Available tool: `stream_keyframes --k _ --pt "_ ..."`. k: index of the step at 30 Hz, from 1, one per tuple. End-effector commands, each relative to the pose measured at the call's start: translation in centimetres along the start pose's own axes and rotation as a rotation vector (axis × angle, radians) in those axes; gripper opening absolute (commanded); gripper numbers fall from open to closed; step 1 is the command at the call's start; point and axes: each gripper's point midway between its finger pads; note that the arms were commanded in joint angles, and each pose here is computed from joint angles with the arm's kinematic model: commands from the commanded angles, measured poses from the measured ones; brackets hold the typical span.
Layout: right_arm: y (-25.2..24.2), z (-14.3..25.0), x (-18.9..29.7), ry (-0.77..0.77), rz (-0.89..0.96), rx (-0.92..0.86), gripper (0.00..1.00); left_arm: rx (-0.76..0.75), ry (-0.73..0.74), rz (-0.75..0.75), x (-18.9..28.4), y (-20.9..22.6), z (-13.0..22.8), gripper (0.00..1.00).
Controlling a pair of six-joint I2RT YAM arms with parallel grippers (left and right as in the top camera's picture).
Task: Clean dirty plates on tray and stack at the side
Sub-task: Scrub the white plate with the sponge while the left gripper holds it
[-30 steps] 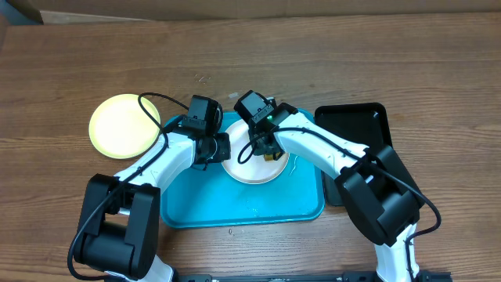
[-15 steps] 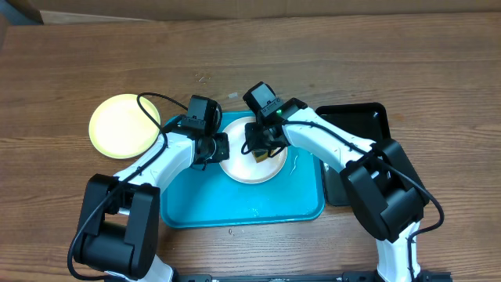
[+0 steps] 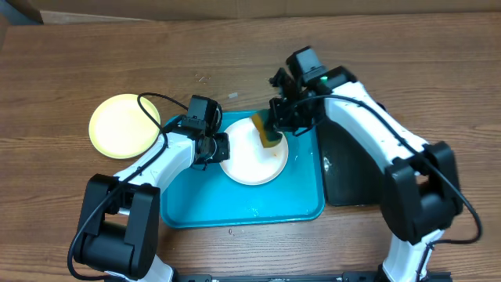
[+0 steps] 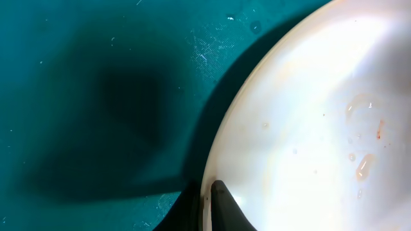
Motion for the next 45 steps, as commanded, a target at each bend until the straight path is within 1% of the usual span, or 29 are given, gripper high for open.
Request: stream_keyframes --k 1,2,5,8,14,18,21,24,26,28,31,34,37,45 --pt "0.6 0.2 0.6 -0.025 0.04 0.066 0.04 -0.011 -0.009 0.011 0.0 -0.4 -0.5 0.1" --pt "-0.2 0.4 0.2 -0.028 0.081 0.06 0.04 -0.011 -0.009 0.011 0.0 -0.4 -0.5 0.1" --pt "-1.5 0.9 -1.0 -0.035 0.13 0.029 0.04 -0.011 -0.008 0.011 0.0 -0.4 -0.5 0.1" --pt "-2.3 1.3 -2.5 -0.044 0.123 -0.028 0.04 -0.011 -0.009 0.011 0.0 -0.4 -0.5 0.1" --pt "-3.7 2.6 -5.9 -0.065 0.104 -0.065 0.04 -0.011 -0.009 0.011 0.0 -0.4 -0.5 0.1" --pt "-4.9 3.3 -7.8 -0.105 0.098 -0.119 0.04 -0.011 -0.009 0.012 0.0 -0.4 -0.5 0.1" --pt "-4.5 3.6 -8.7 -0.118 0.053 -0.16 0.04 -0.011 -0.009 0.012 0.0 -0.4 -0.5 0.1" --pt "-1.7 3.3 -8.5 -0.099 -0.081 -0.11 0.04 -0.011 -0.009 0.012 0.0 -0.4 -0.5 0.1" --pt "0.2 2.3 -7.4 -0.098 -0.184 -0.06 0.04 -0.011 -0.008 0.012 0.0 -0.4 -0.5 0.1" --pt "1.4 1.0 -5.9 -0.108 -0.251 -0.051 0.04 -0.011 -0.008 0.012 0.0 -0.4 -0.5 0.1" --pt "2.1 -0.9 -3.3 -0.142 -0.309 -0.026 0.04 -0.011 -0.008 0.012 0.0 -0.4 -0.5 0.1" --pt "1.5 -1.7 -1.5 -0.173 -0.302 -0.02 0.04 -0.011 -0.008 0.011 0.0 -0.4 -0.5 0.1" --pt "0.4 -1.4 -1.1 -0.165 -0.275 -0.007 0.04 -0.011 -0.008 0.012 0.0 -0.4 -0.5 0.1" --pt "-4.1 0.1 -4.1 -0.157 -0.065 -0.043 0.04 -0.011 -0.008 0.012 0.0 -0.4 -0.5 0.1"
Point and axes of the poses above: each gripper's point midway between its finger pads, its own x axis back along the fingers, its own y axis along the line the jaws close on, z = x × y, and after that the axes turned 7 degrees about -x, right-handed
